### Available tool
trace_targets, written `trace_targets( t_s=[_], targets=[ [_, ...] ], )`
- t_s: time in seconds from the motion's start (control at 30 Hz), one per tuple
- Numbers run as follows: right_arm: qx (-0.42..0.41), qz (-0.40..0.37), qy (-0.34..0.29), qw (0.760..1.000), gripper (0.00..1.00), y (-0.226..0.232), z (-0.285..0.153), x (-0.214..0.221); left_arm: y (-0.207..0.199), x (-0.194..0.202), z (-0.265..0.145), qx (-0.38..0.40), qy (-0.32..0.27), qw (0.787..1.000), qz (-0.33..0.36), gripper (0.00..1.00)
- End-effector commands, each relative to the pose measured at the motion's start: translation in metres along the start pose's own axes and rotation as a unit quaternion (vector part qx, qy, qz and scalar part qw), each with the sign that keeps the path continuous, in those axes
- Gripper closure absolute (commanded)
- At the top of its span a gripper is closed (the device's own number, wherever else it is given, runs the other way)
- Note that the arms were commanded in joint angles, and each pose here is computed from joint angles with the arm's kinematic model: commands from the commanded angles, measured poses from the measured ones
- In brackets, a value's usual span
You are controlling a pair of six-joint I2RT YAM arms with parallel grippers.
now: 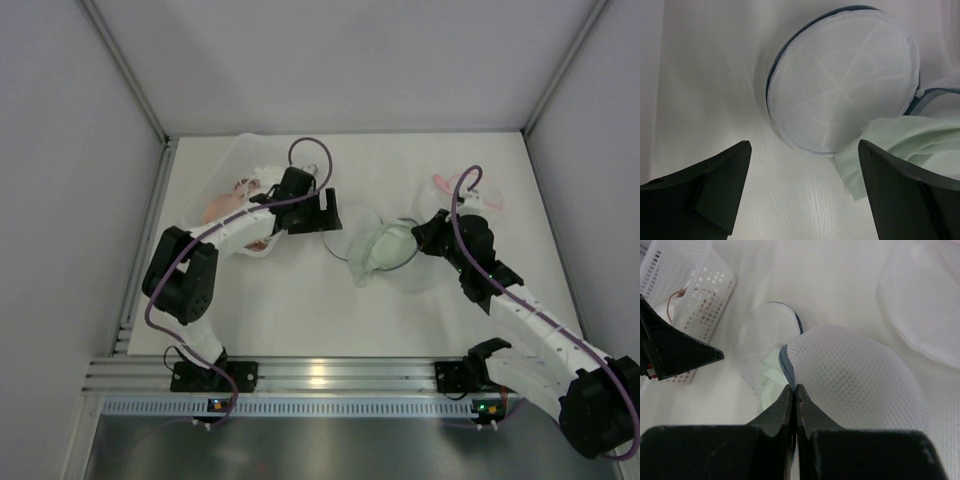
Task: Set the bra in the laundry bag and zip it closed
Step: Adjust the laundry bag at the center of the board.
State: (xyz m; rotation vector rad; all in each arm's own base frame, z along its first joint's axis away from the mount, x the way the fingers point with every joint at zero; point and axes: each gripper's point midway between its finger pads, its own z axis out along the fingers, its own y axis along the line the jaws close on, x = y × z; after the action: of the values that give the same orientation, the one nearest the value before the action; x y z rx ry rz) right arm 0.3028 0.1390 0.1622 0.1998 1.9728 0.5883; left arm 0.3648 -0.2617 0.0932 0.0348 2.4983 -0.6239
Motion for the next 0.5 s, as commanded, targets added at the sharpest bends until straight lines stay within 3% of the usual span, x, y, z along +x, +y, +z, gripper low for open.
trace_targets(
  t_s=[0.0, 0.37, 0.4, 0.47],
  targets=[
    [-0.017, -0.008, -0.03, 0.999, 1.0, 0.008, 0.002, -0.019, 0.0, -0.01, 0.018, 0.012, -0.031, 0.999, -0.015, 0.07],
    [-0.014, -0.013, -0.025, 1.0, 1.0, 0.007, 0.002, -0.019, 0.014, 0.006, 0.057, 0.006, -0.034, 0.998, -0.043, 0.19],
    [-0.013, -0.013, -0.025, 1.0, 1.0, 0.006, 0.002, -0.018, 0.015, 0.008, 0.057, 0.006, -0.031, 0.998, -0.046, 0.22],
    [-0.011, -0.013, -0.028, 0.999, 1.0, 0.006, 0.001, -0.019, 0.012, 0.002, 0.057, 0.016, -0.048, 0.998, -0.047, 0.41]
  ],
)
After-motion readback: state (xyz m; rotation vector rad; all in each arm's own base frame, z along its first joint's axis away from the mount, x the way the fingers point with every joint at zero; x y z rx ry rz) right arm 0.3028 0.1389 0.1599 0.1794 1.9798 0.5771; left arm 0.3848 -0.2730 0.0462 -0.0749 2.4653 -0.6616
